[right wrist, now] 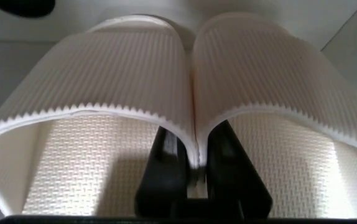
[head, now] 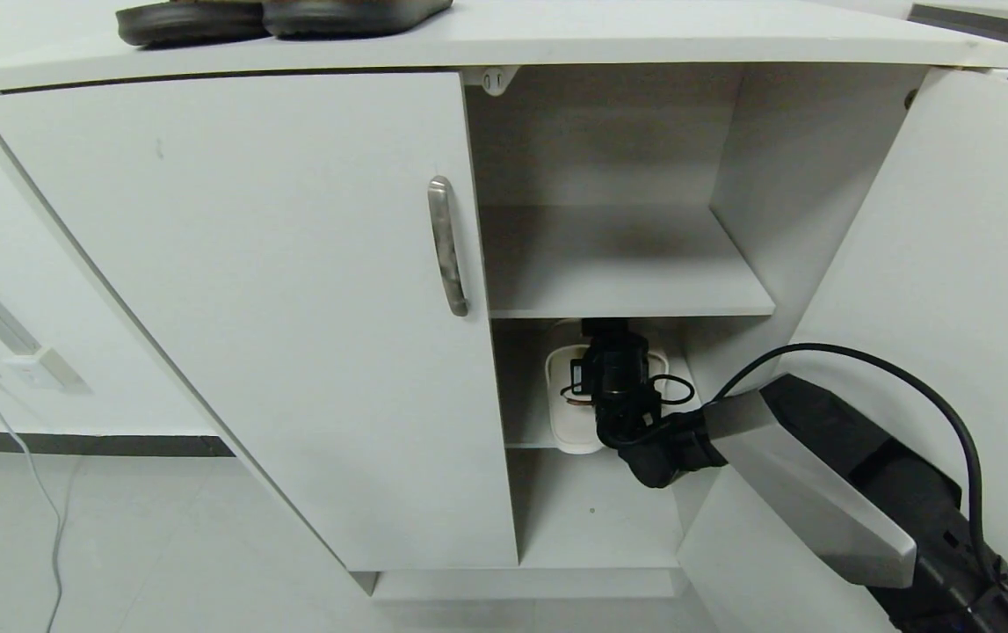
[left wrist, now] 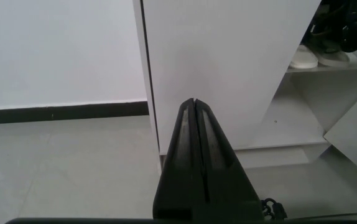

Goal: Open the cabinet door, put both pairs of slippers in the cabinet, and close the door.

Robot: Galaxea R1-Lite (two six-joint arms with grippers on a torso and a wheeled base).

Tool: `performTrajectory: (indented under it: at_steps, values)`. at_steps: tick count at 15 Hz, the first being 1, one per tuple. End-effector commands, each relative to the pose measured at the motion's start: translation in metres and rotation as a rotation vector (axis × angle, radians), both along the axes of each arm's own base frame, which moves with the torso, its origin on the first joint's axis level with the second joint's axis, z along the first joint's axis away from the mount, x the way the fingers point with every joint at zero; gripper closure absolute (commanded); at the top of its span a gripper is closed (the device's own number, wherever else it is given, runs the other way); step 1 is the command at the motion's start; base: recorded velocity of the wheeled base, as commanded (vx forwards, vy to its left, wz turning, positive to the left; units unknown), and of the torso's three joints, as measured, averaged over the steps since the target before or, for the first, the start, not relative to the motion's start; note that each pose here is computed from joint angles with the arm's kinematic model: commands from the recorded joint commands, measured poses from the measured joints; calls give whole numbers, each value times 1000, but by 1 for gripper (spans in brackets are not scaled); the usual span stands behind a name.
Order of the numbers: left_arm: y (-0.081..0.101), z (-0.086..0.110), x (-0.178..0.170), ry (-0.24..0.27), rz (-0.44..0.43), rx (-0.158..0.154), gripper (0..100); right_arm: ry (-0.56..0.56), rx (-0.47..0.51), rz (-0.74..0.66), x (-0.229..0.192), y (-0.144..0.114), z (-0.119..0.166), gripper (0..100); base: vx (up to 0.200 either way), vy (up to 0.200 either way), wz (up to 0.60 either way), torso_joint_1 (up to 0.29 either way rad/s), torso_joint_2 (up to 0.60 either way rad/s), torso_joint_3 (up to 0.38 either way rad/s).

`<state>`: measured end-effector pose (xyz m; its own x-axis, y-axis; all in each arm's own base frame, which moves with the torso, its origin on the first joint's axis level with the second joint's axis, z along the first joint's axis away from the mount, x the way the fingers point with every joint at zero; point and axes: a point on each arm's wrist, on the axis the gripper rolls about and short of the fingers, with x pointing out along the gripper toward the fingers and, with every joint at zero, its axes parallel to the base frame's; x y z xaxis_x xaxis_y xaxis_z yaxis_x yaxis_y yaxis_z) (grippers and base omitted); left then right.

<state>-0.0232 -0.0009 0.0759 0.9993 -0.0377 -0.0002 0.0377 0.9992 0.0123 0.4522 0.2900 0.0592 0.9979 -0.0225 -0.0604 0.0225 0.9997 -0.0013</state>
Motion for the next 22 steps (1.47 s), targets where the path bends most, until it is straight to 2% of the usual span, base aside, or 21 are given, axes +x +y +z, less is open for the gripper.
performTrajectory:
  at_steps: [1, 3, 4, 7, 12, 22]
  values:
    - [0, 0, 0, 1, 1, 0, 100, 0, 0, 1, 1, 0, -1, 100, 0, 0, 0, 0, 0, 0]
    - [0, 0, 0, 1, 1, 0, 100, 1, -1, 1, 1, 0, -1, 100, 0, 0, 0, 0, 0, 0]
    - [0, 0, 0, 1, 1, 0, 100, 1, -1, 0, 1, -1, -1, 0, 0, 0, 0, 0, 0, 0]
    - [0, 0, 0, 1, 1, -2, 100, 20, -13, 1, -3, -2, -6, 0, 0, 0, 0, 0, 0, 0]
    - [0, 0, 0, 1, 1, -2, 100, 14, -9, 17, -25, -6, 9, 0, 0, 0, 0, 0, 0, 0]
    - [0, 0, 0, 1, 1, -2, 100, 24, -19, 107, -131, -33, 38, 0, 0, 0, 0, 0, 0, 0]
